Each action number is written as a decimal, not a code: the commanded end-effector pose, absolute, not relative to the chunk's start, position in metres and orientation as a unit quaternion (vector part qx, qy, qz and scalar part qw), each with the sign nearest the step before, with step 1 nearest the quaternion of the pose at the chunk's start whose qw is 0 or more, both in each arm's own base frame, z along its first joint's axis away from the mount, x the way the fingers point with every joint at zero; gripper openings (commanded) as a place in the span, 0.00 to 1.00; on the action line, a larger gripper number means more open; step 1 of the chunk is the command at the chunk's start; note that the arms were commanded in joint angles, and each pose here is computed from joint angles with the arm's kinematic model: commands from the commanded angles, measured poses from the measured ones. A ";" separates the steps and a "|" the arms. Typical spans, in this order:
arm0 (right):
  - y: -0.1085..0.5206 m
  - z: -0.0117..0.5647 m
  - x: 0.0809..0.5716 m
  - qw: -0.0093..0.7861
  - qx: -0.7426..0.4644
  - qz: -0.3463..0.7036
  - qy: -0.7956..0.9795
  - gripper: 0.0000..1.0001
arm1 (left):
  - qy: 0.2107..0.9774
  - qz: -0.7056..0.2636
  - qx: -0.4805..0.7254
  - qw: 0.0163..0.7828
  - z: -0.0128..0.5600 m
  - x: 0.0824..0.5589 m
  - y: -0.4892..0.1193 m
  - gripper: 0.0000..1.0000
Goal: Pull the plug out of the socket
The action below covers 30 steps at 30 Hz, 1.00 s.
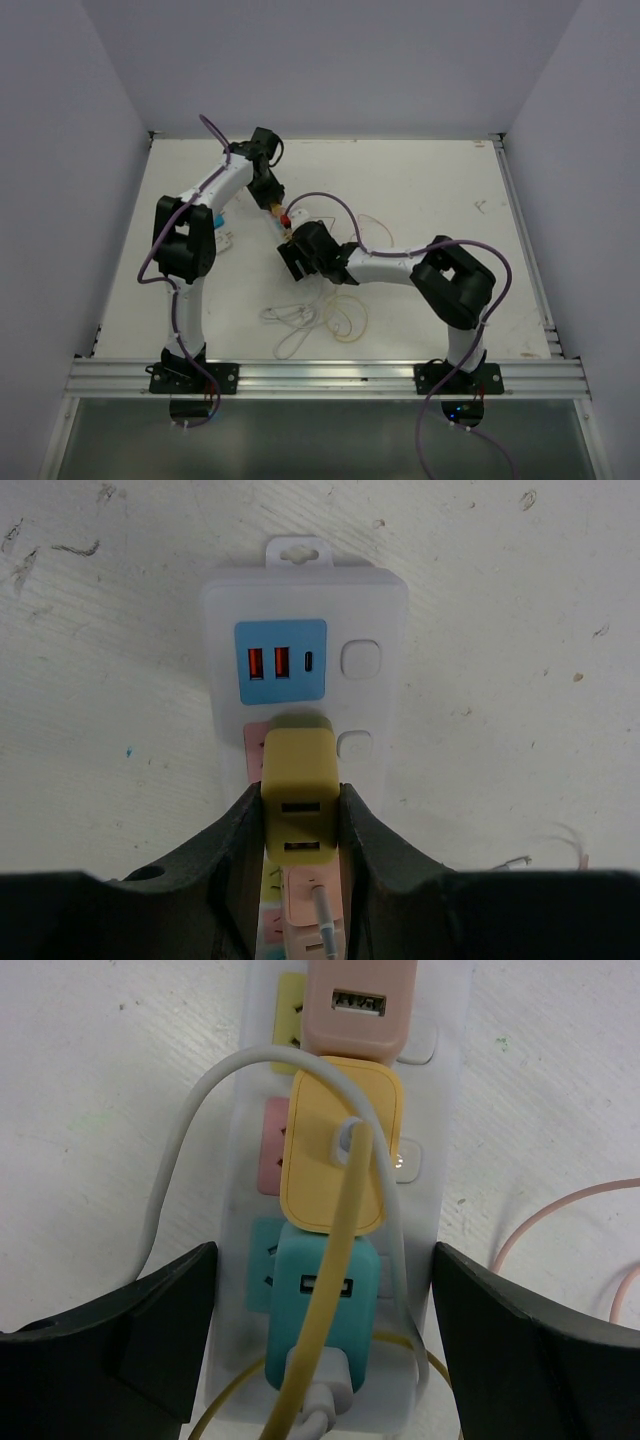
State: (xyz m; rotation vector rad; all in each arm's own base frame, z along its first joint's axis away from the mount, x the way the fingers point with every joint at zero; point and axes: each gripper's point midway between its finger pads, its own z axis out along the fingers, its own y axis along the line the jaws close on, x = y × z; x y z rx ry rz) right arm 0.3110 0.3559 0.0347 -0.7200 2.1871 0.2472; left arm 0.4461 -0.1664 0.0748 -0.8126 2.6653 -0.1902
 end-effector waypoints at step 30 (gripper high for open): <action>0.300 -0.092 0.251 0.095 -0.348 -0.047 0.931 0.00 | 0.911 -0.190 -0.276 0.239 0.175 0.492 -0.203 0.00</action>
